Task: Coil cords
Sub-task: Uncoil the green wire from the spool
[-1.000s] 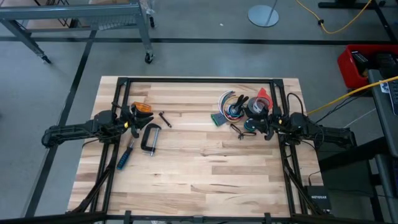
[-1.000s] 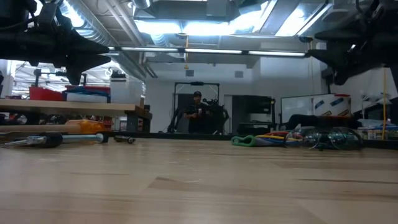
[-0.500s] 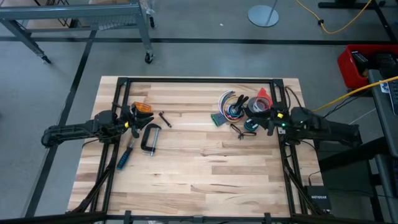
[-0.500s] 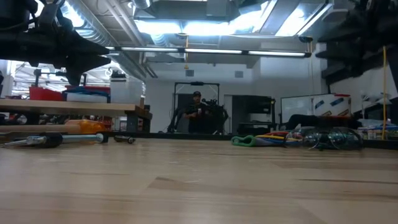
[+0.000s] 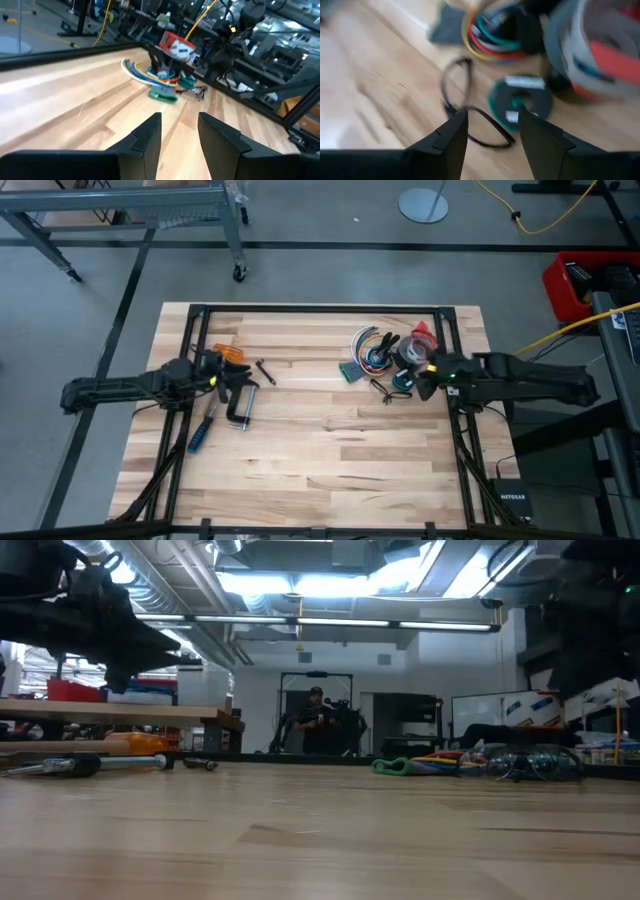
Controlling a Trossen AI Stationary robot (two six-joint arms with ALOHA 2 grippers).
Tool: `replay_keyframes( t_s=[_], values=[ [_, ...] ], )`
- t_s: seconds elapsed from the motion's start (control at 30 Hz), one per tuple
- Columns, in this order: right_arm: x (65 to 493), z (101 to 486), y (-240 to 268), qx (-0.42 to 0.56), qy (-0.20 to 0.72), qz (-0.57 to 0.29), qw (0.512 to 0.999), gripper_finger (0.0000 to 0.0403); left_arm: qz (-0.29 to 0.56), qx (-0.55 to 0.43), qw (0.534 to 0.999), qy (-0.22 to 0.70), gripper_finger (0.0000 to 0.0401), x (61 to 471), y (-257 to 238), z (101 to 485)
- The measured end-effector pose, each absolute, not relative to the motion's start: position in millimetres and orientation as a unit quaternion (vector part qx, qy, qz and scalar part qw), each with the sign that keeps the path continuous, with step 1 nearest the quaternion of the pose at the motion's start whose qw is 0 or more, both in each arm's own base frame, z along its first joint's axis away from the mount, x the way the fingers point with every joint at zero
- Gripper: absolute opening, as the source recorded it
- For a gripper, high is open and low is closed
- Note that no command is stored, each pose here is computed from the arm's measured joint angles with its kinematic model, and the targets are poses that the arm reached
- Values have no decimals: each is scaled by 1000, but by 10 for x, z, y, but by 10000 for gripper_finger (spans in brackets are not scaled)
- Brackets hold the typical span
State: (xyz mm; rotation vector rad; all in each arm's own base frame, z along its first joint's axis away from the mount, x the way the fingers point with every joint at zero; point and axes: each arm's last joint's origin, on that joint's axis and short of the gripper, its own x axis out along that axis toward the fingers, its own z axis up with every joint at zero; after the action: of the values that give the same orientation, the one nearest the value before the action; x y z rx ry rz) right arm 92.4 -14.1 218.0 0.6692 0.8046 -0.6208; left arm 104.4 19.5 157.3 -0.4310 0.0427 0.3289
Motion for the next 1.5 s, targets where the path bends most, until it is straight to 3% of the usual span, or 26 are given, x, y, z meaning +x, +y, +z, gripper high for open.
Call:
replay_keyframes(
  t_s=[0.6,1.13,1.5],
  values=[
    [1296,1813,-183,286,517,-371,716,177,174,-213,958,76,120,1099,202,1472],
    [1317,1773,-369,303,506,-416,692,177,175,-213,958,77,120,1101,202,1470],
    [1371,1799,-587,375,474,-355,713,177,175,-214,958,77,120,1101,202,1470]
  ],
)
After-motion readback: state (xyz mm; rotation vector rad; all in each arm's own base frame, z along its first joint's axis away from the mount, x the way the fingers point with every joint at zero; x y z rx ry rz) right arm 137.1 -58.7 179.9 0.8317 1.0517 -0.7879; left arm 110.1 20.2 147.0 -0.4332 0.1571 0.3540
